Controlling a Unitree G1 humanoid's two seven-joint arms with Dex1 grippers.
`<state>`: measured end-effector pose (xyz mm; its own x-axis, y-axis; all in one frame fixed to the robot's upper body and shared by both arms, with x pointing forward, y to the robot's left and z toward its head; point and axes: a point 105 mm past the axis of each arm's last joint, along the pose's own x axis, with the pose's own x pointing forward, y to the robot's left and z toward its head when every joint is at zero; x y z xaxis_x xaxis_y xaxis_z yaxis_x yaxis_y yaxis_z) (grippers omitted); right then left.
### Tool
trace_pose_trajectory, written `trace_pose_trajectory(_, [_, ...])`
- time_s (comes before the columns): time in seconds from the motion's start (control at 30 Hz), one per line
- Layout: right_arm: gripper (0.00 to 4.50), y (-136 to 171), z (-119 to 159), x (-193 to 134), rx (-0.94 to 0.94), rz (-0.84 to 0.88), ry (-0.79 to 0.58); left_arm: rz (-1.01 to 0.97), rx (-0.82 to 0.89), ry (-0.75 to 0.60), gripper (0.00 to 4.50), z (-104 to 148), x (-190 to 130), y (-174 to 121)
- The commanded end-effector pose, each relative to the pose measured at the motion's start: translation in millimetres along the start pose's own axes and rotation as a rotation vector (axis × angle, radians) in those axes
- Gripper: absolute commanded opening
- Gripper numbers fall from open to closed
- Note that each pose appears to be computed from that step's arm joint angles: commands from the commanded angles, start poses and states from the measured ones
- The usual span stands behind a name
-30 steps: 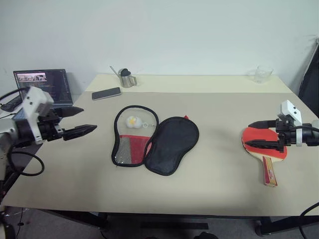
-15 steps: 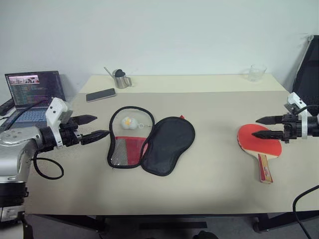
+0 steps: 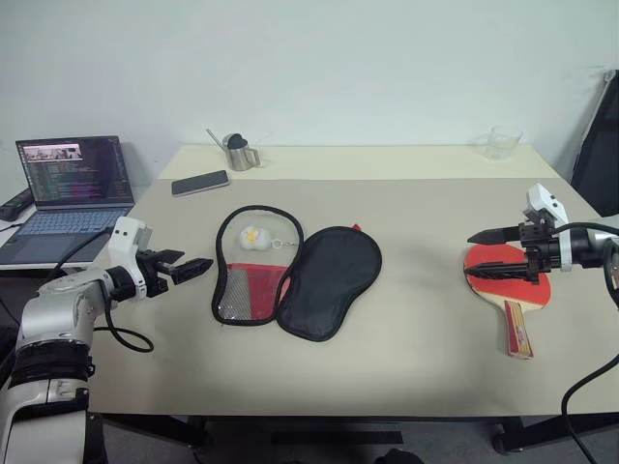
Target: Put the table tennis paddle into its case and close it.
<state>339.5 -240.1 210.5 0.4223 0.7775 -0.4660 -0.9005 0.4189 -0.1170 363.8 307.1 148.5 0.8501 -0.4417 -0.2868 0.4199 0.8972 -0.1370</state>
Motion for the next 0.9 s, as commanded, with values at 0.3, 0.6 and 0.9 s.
trace_pose_trajectory(0.3, [4.47,3.1,10.8,-9.2,-0.026,-0.020,-0.024,-0.087,-0.127,-0.020,4.50,-9.3,19.4,-14.5])
trace_pose_trajectory(0.6, [4.47,4.9,11.7,-9.0,-0.029,-0.027,-0.029,-0.132,-0.185,0.073,4.50,-30.6,52.6,-44.8])
trace_pose_trajectory(0.9, [4.50,7.1,13.0,-11.6,-0.034,-0.039,-0.031,-0.132,-0.192,0.062,2.45,-31.3,62.4,-61.7])
